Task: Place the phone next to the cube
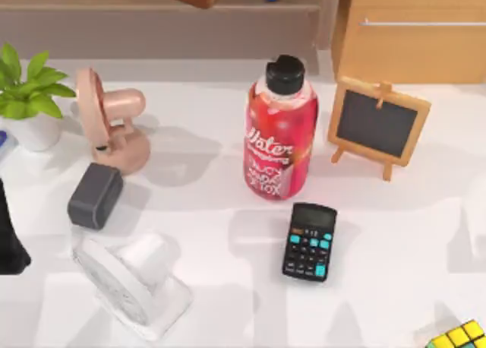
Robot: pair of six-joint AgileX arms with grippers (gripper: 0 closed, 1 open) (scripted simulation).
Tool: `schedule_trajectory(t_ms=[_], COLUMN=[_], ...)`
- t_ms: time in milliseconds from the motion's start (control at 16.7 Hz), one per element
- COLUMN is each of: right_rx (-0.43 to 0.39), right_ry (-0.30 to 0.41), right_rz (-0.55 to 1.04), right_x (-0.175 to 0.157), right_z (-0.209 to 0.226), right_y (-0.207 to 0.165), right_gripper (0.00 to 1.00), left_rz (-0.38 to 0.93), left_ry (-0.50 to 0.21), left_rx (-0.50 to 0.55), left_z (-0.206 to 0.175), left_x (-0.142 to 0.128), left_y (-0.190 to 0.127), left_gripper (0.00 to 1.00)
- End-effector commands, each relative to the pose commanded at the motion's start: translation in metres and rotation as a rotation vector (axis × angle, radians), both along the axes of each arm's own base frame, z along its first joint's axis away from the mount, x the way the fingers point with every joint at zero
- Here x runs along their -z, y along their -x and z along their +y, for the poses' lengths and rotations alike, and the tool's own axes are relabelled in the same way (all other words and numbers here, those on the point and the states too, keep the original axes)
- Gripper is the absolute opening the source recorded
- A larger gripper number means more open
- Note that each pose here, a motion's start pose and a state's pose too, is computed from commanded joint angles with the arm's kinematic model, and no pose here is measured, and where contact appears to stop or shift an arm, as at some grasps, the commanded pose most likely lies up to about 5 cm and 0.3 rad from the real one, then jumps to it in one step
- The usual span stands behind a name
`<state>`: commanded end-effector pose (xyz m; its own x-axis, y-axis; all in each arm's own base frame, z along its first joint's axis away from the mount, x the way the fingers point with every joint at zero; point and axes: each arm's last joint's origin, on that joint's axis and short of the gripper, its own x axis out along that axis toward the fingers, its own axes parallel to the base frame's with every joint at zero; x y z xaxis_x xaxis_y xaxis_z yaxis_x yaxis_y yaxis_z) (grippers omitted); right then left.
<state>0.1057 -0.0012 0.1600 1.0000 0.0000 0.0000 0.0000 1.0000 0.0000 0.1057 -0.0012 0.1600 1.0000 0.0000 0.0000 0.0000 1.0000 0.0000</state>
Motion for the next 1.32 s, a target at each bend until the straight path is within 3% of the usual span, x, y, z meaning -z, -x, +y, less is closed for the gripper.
schedule_trajectory(t_ms=[180, 420, 600, 780, 1080, 1320], right_rx=[0.0, 0.0, 0.0, 0.0, 0.0, 0.0], right_ry=[0.0, 0.0, 0.0, 0.0, 0.0, 0.0], right_rz=[0.0, 0.0, 0.0, 0.0, 0.0, 0.0], right_x=[0.0, 0.0, 0.0, 0.0, 0.0, 0.0], right_z=[0.0, 0.0, 0.0, 0.0, 0.0, 0.0], right_y=[0.0, 0.0, 0.0, 0.0, 0.0, 0.0], right_gripper=[1.0, 1.0, 1.0, 1.0, 1.0, 1.0], left_rz=[0.01, 0.144, 0.371, 0.695, 1.227, 1.465], left_ry=[-0.009, -0.102, -0.193, -0.242, -0.177, -0.064], left_rx=[-0.01, -0.107, -0.198, -0.249, -0.186, -0.077], left_z=[0.001, 0.013, 0.031, 0.06, 0.129, 0.184], left_x=[-0.002, -0.019, -0.034, -0.039, -0.019, 0.003], left_y=[0.0, -0.004, -0.016, -0.036, -0.064, -0.068], left_gripper=[1.0, 1.0, 1.0, 1.0, 1.0, 1.0])
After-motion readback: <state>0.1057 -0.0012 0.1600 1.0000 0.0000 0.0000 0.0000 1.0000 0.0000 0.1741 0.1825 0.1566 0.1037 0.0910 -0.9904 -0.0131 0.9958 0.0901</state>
